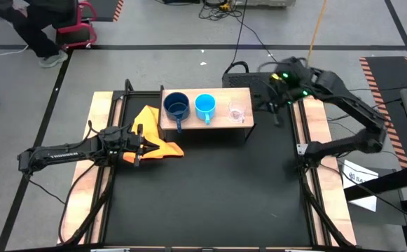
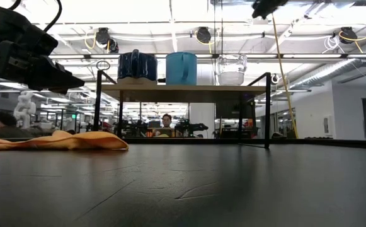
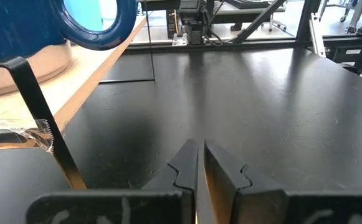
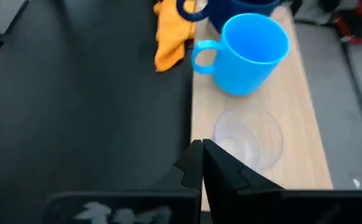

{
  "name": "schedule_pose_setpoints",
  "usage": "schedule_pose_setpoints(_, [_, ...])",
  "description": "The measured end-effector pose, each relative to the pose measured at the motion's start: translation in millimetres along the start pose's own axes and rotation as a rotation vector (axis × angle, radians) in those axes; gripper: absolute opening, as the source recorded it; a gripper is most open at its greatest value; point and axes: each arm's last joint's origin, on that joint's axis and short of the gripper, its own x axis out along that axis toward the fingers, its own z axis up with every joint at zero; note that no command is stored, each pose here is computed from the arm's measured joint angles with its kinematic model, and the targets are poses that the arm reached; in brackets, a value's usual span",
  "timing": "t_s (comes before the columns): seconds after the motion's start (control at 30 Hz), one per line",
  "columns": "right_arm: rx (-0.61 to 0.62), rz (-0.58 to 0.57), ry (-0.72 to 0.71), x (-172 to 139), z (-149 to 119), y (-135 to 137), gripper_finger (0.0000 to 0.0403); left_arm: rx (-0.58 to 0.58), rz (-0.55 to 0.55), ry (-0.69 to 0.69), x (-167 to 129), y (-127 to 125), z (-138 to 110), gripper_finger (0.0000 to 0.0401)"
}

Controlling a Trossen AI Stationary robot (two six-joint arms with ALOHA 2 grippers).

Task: Stack small to large cups/mugs on shelf
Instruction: Return to Home Position

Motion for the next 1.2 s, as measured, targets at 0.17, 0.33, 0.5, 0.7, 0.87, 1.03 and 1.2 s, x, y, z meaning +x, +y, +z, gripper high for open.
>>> schedule_pose_setpoints(0.17, [0.024, -0.046, -0.082, -12.9, -33.2, 24.5, 0.0000, 0.000, 0.000, 0.000, 0.0, 0.0, 0.0, 0.0031])
schedule_pose_setpoints(0.33, [0.070, -0.082, -0.169, -20.1, -58.0, 41.9, 0.0000, 0.000, 0.001, 0.000, 0.0, 0.0, 0.0, 0.0031])
schedule_pose_setpoints(0.5, [0.093, -0.093, -0.212, -18.4, -77.4, 52.2, 0.0000, 0.000, 0.001, 0.000, 0.0, 0.0, 0.0, 0.0031])
schedule_pose_setpoints(0.7, [0.083, -0.033, -0.336, -0.7, -96.1, 57.4, 0.0000, -0.002, 0.001, 0.000, 0.0, 0.0, 0.0, 0.0031])
schedule_pose_setpoints(0.87, [0.100, -0.024, -0.347, 15.4, -109.7, 57.7, 0.0000, -0.003, 0.001, 0.000, 0.0, 0.0, 0.0, 0.0031])
schedule_pose_setpoints(1.03, [0.124, 0.020, -0.321, 32.1, -130.2, 63.1, 0.0000, -0.003, 0.001, 0.000, 0.0, 0.0, 0.0, 0.0031])
schedule_pose_setpoints(1.2, [0.162, -0.002, -0.425, 43.1, -149.4, 68.5, 0.0000, -0.003, 0.001, 0.000, 0.0, 0.0, 0.0, 0.0031])
